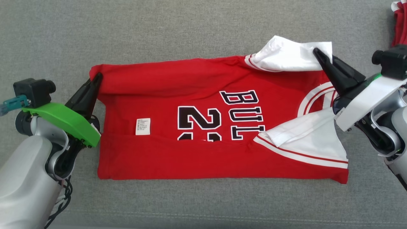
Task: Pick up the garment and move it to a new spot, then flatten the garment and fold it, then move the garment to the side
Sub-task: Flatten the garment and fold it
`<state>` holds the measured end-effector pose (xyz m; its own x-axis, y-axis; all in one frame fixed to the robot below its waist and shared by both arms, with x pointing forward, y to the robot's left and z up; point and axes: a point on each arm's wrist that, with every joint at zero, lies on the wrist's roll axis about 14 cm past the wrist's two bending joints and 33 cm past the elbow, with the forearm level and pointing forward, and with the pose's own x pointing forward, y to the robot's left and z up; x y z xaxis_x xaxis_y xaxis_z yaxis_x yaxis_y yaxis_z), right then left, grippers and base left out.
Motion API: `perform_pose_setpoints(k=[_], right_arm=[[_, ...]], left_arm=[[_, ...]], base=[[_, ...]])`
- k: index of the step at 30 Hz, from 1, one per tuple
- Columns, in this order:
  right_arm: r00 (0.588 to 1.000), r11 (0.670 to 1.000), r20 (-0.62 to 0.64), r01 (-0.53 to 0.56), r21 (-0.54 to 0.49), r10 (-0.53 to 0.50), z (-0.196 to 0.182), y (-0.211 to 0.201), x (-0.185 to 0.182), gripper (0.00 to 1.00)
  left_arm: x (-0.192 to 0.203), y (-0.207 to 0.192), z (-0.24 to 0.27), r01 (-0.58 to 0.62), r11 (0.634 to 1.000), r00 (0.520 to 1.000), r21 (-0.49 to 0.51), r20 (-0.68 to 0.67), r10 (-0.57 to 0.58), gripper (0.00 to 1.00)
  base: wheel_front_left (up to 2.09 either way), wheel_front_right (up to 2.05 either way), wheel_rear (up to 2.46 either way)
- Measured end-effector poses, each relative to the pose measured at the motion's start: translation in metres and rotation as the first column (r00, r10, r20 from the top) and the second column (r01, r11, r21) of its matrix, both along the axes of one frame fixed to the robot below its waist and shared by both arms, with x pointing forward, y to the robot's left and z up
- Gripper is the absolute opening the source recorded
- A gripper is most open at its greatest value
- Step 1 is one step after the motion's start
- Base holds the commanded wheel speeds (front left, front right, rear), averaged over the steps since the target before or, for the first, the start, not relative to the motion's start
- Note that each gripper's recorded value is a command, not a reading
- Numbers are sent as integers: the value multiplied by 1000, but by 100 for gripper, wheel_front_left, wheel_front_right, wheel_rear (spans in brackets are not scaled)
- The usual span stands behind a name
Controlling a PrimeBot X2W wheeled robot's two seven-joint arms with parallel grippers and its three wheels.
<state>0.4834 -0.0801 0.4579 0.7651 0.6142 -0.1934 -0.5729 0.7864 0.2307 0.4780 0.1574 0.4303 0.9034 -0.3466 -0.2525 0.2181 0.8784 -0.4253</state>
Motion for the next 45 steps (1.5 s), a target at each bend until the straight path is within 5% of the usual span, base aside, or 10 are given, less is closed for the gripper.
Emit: perform_pose_setpoints(k=[22,42,43,44,45], right_arm=[[991,997,-111,71,-2,-71,-13,-15,-79,0],[979,997,-199,24,-70,-37,-37,-13,-123,0],[978,997,-206,22,-73,-37,-38,-13,-125,29],[977,997,-210,20,-78,-36,-39,-13,-127,29],[977,997,-210,20,-78,-36,-39,-13,-127,41]], left_arm=[[-43,-4,-9,-9,999,1000,-32,-3,9,0],[-74,-3,-22,-18,1000,999,-26,-48,16,0],[-74,-2,-23,-20,1000,999,-23,-49,19,0],[-75,0,-24,-24,1000,998,-17,-52,23,0],[-75,0,-24,-24,1000,998,-17,-52,23,9]], base=[[0,0,0],[0,0,0],[0,0,0],[0,0,0],[0,0,0]])
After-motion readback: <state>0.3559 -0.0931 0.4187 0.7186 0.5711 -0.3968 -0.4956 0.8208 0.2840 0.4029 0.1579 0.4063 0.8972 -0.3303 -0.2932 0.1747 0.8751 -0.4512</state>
